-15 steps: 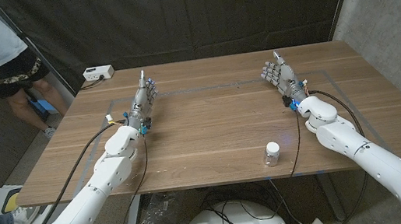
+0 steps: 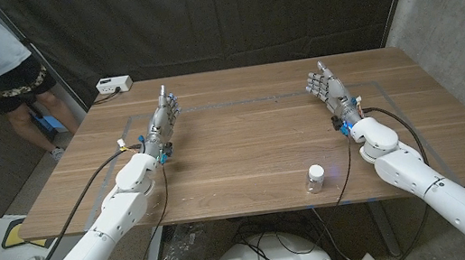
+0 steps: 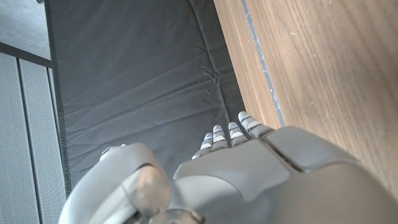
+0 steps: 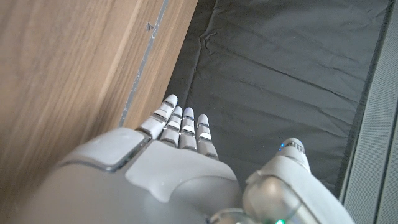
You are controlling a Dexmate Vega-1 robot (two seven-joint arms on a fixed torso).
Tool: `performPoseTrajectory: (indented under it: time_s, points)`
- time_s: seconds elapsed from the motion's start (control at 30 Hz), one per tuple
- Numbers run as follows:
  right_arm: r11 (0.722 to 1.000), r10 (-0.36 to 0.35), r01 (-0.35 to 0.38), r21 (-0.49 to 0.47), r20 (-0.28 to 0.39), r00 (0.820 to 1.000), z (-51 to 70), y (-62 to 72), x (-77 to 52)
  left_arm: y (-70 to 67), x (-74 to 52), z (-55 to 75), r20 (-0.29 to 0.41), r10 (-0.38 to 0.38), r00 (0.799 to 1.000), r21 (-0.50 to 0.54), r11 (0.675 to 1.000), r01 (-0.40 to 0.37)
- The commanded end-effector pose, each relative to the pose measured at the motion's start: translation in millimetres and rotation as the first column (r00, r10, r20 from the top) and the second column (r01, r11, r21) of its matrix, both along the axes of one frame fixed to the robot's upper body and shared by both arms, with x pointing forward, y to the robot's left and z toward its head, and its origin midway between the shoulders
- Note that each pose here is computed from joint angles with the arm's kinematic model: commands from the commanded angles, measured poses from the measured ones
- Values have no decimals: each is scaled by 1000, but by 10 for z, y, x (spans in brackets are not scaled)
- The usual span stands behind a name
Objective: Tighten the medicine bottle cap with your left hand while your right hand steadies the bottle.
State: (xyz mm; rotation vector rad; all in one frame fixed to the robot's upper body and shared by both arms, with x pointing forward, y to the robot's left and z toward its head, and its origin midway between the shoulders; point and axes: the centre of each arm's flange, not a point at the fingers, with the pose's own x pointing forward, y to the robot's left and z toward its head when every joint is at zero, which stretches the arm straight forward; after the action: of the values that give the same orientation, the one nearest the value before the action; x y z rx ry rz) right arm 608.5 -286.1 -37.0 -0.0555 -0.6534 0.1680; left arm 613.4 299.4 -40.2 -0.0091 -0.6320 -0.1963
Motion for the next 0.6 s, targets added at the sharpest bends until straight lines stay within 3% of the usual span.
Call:
performPoseTrajectory:
  time_s: [0.03,0.23,0.4,0.53,0.6]
  points:
    - [999,-37,37,12,57,998,-113,-245,-532,48,-254,21,10,20,1000,52,998,-21]
    - [998,-51,49,30,43,998,-253,-408,-817,62,-274,75,27,2,1000,60,998,-3]
    - [998,-55,54,35,49,997,-317,-522,-986,43,-262,183,37,40,999,98,994,-43]
    - [998,-62,60,26,63,996,-388,-540,-1093,51,-121,239,45,104,994,143,984,-109]
    - [996,-83,82,16,74,994,-449,-519,-1168,44,-42,274,37,72,997,158,984,-77]
